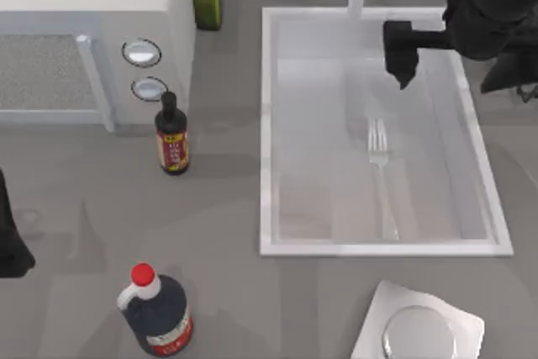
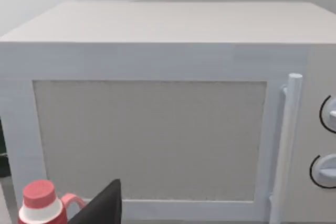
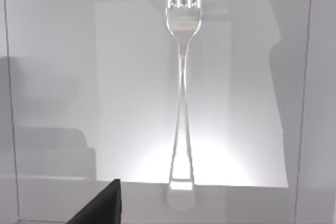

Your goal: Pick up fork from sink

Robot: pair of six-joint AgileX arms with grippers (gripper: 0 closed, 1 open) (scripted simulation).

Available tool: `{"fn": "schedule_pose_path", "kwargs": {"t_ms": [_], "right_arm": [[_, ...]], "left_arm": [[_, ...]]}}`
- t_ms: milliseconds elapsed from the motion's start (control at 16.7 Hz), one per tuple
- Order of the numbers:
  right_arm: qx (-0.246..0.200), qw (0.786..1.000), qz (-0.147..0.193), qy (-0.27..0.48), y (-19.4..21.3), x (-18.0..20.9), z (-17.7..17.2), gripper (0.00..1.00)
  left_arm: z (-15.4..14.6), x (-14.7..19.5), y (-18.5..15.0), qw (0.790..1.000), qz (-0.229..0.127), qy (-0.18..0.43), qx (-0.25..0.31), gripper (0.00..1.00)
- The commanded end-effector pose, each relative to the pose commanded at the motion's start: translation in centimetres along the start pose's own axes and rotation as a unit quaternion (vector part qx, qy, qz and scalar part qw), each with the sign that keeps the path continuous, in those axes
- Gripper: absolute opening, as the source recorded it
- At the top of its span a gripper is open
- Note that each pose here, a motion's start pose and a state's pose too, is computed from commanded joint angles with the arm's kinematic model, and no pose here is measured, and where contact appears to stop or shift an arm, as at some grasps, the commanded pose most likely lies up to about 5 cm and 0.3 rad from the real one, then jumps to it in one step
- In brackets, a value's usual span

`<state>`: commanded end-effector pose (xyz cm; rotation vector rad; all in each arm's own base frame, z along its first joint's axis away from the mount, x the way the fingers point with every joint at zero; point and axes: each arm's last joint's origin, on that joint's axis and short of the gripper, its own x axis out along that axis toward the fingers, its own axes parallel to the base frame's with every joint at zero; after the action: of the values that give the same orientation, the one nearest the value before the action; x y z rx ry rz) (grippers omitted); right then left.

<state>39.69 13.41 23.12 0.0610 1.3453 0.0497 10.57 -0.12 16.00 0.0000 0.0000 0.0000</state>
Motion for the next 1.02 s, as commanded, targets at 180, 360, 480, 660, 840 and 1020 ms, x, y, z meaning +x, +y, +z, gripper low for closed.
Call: {"fn": "schedule_pose_path", "kwargs": {"t_ms": [180,360,480,660,840,1020], "right_arm": [[0.001,0.998,-0.019,0.062,2.1,4.3,1.6,1.00],[0.001,0.994,-0.033,0.101,3.4,7.3,2.2,1.00],[0.001,0.993,-0.037,0.111,3.7,8.2,2.3,1.00],[0.001,0.993,-0.037,0.112,3.7,8.2,2.3,1.00],[0.004,0.993,-0.037,0.112,3.5,8.4,2.4,1.00],[0.003,0.993,-0.038,0.114,3.4,10.9,2.1,1.00]], "left_arm": [[0.0,0.0,0.0,1.000,0.000,0.000,0.000,1.00],[0.0,0.0,0.0,1.000,0.000,0.000,0.000,1.00],[0.0,0.0,0.0,1.000,0.000,0.000,0.000,1.00],[0.0,0.0,0.0,1.000,0.000,0.000,0.000,1.00],[0.0,0.0,0.0,1.000,0.000,0.000,0.000,1.00],[0.0,0.0,0.0,1.000,0.000,0.000,0.000,1.00]]}}
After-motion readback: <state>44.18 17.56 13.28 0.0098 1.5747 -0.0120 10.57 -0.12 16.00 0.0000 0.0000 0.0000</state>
